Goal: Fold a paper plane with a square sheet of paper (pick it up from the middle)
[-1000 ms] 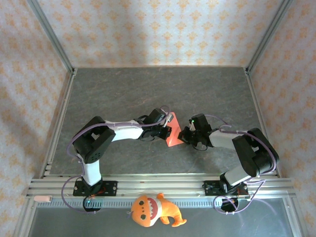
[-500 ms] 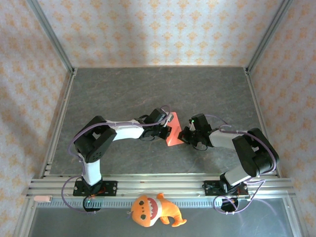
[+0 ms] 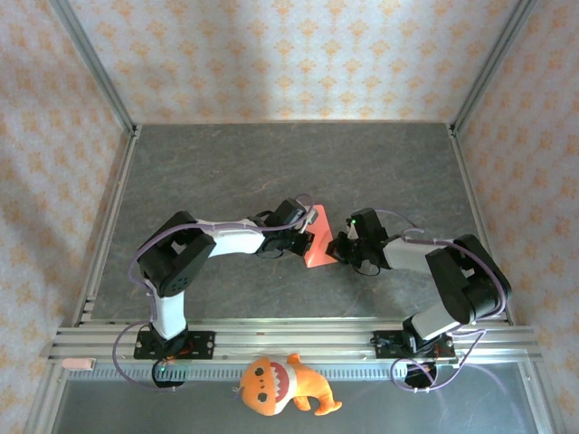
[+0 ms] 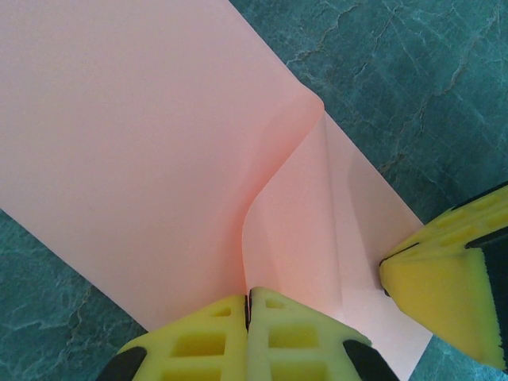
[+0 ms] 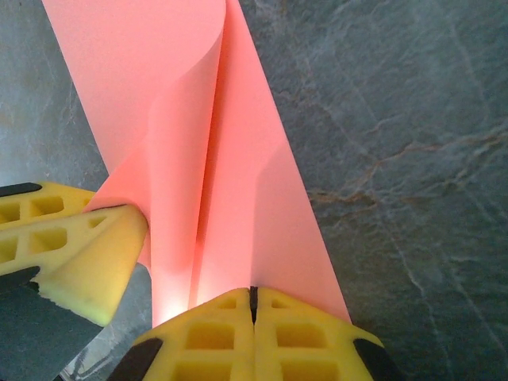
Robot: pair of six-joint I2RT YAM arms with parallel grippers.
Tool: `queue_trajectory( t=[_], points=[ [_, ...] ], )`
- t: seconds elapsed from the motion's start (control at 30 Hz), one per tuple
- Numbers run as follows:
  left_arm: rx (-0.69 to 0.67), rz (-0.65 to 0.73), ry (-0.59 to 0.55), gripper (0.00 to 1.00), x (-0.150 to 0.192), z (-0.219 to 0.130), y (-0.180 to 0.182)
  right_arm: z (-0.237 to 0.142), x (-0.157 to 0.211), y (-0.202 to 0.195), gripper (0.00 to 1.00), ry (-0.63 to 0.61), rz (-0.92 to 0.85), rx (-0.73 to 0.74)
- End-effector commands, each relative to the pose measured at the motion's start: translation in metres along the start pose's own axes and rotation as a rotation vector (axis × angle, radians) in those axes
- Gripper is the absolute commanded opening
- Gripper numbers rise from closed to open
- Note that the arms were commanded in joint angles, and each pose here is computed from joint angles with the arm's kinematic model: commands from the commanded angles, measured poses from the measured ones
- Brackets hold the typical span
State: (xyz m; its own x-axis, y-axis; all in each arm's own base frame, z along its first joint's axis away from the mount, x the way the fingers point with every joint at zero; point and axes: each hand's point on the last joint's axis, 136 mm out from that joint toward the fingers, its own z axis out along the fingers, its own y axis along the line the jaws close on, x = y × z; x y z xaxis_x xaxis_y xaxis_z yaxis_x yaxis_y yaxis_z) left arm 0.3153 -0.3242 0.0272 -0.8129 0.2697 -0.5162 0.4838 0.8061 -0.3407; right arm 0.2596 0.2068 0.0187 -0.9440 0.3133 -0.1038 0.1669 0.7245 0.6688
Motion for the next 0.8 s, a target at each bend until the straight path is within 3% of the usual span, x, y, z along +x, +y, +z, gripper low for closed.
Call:
queue_trajectory(
  t=[0.0, 0.77],
  points=[
    [-0.026, -0.006, -0.02, 0.0, -0.0072, -0.0077, 0.0029, -0.0002, 0.0097, -0.027, 0.02, 0.029, 0.035, 0.097],
    [-0.028, 0.016, -0.041, 0.0, -0.0135, -0.0041, 0.004, 0.0002, 0.014, -0.0266, 0.02, 0.049, 0.031, 0.088]
  ],
)
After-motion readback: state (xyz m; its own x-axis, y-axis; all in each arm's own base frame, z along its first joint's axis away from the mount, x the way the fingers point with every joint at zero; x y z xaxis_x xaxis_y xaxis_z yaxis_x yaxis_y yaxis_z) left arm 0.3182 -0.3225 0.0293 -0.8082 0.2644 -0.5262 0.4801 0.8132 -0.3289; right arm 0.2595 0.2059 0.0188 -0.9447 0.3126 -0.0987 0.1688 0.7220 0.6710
